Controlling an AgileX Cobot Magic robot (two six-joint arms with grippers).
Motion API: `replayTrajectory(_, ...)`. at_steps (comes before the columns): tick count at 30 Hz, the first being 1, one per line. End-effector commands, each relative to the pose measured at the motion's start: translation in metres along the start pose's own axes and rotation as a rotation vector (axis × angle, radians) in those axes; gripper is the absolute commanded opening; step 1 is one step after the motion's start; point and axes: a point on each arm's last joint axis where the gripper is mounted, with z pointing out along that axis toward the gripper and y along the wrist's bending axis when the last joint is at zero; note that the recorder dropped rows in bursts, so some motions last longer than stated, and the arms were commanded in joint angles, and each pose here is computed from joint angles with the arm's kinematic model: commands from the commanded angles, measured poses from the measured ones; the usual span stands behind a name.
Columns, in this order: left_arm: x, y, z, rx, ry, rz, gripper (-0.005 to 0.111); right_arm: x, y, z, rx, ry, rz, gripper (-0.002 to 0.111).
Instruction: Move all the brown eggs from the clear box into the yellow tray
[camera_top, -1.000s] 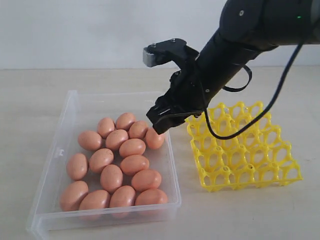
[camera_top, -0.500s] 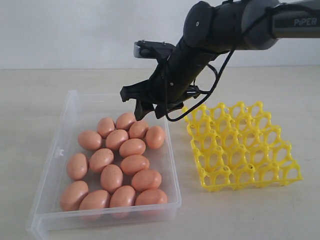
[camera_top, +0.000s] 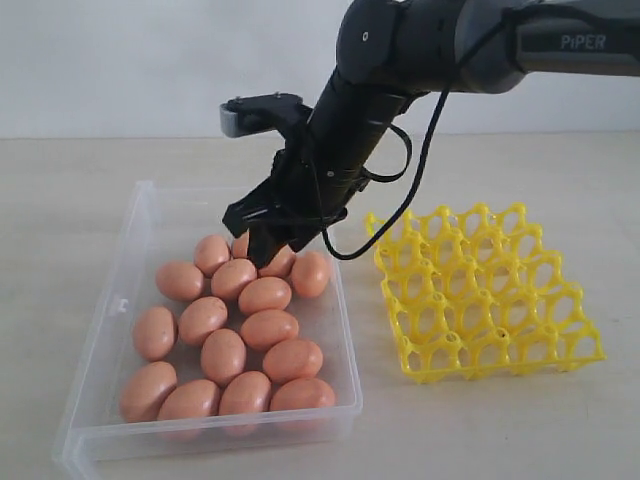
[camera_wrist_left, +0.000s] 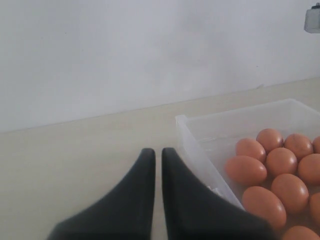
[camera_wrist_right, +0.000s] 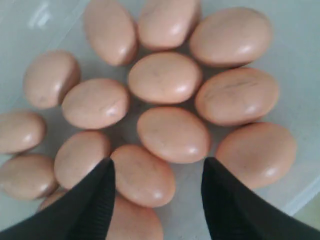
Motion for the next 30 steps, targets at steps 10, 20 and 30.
replayTrajectory(10, 0.001, -0.001, 0.0, 0.007, 0.0, -0.007, 0.004, 0.016, 0.066, 0.017, 0.036, 0.3, -0.854, 0.047)
replayTrajectory(20, 0.001, -0.001, 0.0, 0.007, 0.0, -0.007, 0.004, 0.007, 0.076, 0.037, 0.095, 0.213, -0.948, 0.047)
replayTrajectory(30, 0.001, -0.001, 0.0, 0.007, 0.0, -0.007, 0.004, 0.017, 0.06, 0.071, 0.121, 0.318, -0.891, 0.047)
